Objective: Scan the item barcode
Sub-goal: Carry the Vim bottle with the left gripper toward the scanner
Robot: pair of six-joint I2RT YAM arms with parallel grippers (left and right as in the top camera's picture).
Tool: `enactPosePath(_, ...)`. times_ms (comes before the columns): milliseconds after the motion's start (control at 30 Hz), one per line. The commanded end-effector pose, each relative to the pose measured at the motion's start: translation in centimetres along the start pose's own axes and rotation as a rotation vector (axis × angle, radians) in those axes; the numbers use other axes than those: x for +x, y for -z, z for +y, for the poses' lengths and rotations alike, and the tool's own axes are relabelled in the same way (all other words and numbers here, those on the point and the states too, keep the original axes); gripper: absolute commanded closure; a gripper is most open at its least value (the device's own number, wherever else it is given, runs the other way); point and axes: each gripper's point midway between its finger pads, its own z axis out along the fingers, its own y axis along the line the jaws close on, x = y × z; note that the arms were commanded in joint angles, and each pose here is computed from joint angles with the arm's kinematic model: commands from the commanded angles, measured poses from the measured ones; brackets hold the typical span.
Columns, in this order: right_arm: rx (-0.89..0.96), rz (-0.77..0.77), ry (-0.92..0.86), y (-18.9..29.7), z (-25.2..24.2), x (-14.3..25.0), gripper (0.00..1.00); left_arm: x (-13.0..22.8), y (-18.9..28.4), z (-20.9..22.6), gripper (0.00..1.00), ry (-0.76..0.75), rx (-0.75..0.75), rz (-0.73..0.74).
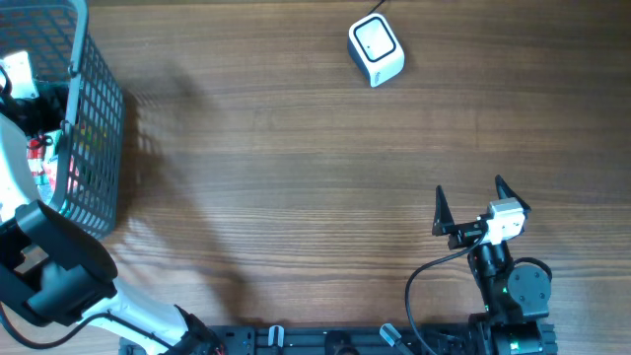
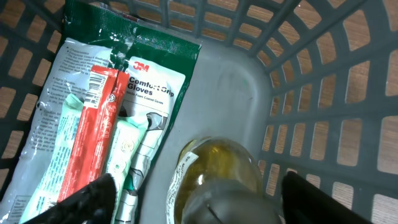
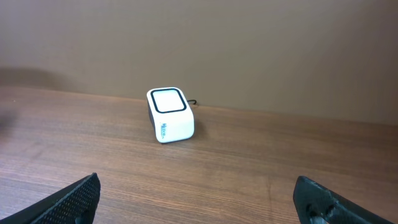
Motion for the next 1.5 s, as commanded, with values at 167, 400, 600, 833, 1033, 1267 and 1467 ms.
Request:
enactPosePath(167, -0.001, -0.009, 0.005, 0.0, 0.0, -0.2, 0.0, 0.7, -2.2, -0.1, 0.35, -0.001, 0.027, 0.035)
enactPosePath(400, -0.001, -0.009, 0.005, 0.0, 0.0, -0.2, 0.0, -0.5, -1.9, 0.1, 0.7, -0.011, 0.016, -0.012)
enactPosePath(600, -0.001, -0.009, 0.005, 0.0, 0.0, -0.2, 0.0, -6.3, 5.2, -0.1, 0.7, -0.056, -0.044, -0.263)
enactPosePath(833, -0.001, -0.009, 0.005, 0.0, 0.0, -0.2, 0.0, -13.6, 23.7, -3.4, 0.71, -0.029, -0.081, -0.775)
enactPosePath(1033, -0.001, -0.009, 0.005, 0.0, 0.0, -0.2, 0.0, -12.2, 33.4, -11.7, 0.73, -0.085, 0.064, -0.945)
enactPosePath(1267, -0.001, -0.009, 0.005, 0.0, 0.0, -0.2, 0.01, -4.7, 30.8, -23.8, 0.76, -0.133, 0.387, -0.632)
enactPosePath(1467, -0.001, -0.009, 0.005, 0.0, 0.0, -0.2, 0.0, 3.6, 24.5, -33.5, 0.78, -0.297, 0.469, -0.252)
